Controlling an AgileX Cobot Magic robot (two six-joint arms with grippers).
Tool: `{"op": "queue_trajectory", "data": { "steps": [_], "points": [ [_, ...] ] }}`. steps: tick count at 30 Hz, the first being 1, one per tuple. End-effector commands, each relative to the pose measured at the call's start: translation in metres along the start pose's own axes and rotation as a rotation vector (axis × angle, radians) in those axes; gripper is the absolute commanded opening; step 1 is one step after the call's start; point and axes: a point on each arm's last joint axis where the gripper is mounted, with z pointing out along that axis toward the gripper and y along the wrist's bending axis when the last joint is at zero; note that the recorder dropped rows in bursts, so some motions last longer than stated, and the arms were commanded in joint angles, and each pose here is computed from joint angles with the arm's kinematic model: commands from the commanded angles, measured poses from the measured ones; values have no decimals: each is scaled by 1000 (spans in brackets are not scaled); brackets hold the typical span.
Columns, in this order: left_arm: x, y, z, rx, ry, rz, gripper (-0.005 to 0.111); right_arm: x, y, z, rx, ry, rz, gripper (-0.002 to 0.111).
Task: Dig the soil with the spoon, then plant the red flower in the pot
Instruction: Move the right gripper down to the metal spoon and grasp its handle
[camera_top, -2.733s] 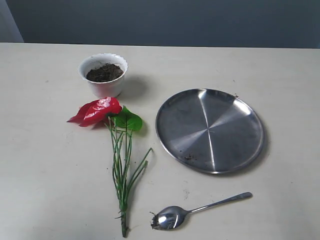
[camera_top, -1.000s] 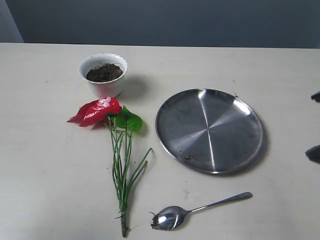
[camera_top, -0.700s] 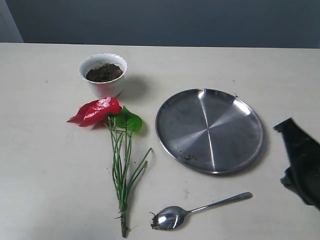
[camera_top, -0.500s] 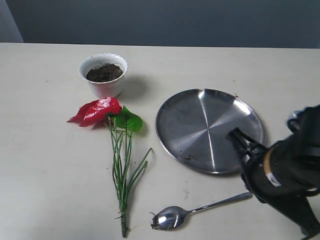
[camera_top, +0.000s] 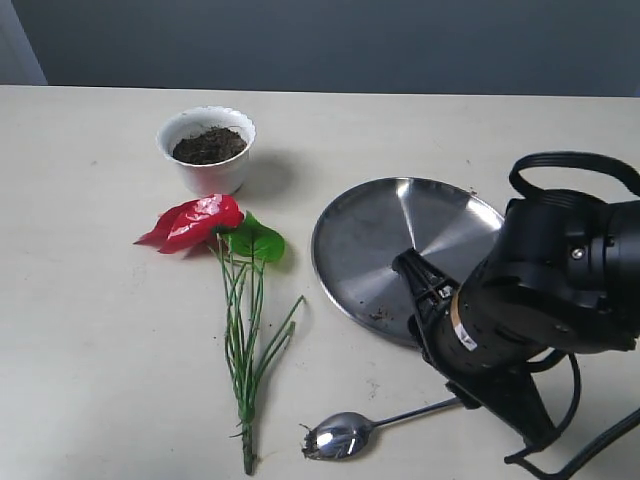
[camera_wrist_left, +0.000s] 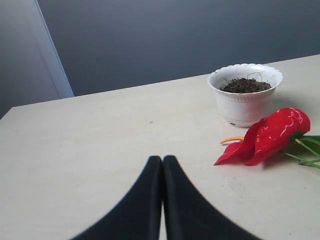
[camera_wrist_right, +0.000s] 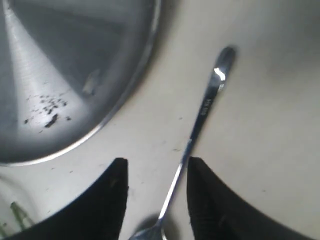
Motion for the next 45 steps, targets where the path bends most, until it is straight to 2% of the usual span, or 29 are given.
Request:
{"op": "queue_trajectory", "data": {
  "steps": [1, 7, 15, 20, 27, 29, 34, 36, 39, 42, 45],
  "points": [
    [0, 0, 0, -4, -11, -4, 0, -1, -10, -2, 100, -1, 94, 41],
    [0, 0, 0, -4, -11, -4, 0, 3, -6, 7, 83, 18, 91, 40],
    [0, 0, 0, -4, -11, -4, 0, 13, -1, 35, 106, 45, 98, 40],
    [0, 0, 0, -4, -9, -4, 0, 14, -4, 38, 139, 40, 107, 40],
    [0, 0, 0, -4, -9, -4, 0, 11, -16, 42, 205, 19, 112, 17],
    [0, 0, 0, -4, -9, -4, 0, 13, -19, 46, 176, 43, 119, 20],
    [0, 0, 0, -4, -9, -4, 0, 16, -23, 54, 87, 113, 145, 39],
    [0, 0, 0, -4, -9, -4, 0, 16, -23, 54, 87, 113, 145, 42],
    [0, 0, 0, -4, -9, -4, 0, 16, -22, 49, 67, 120, 147, 40],
    [0, 0, 0, -4, -9, -4, 0, 13, -22, 36, 42, 124, 151, 32],
    [0, 0, 0, -4, -9, -4, 0, 1, -28, 23, 78, 62, 121, 26]
  ]
}}
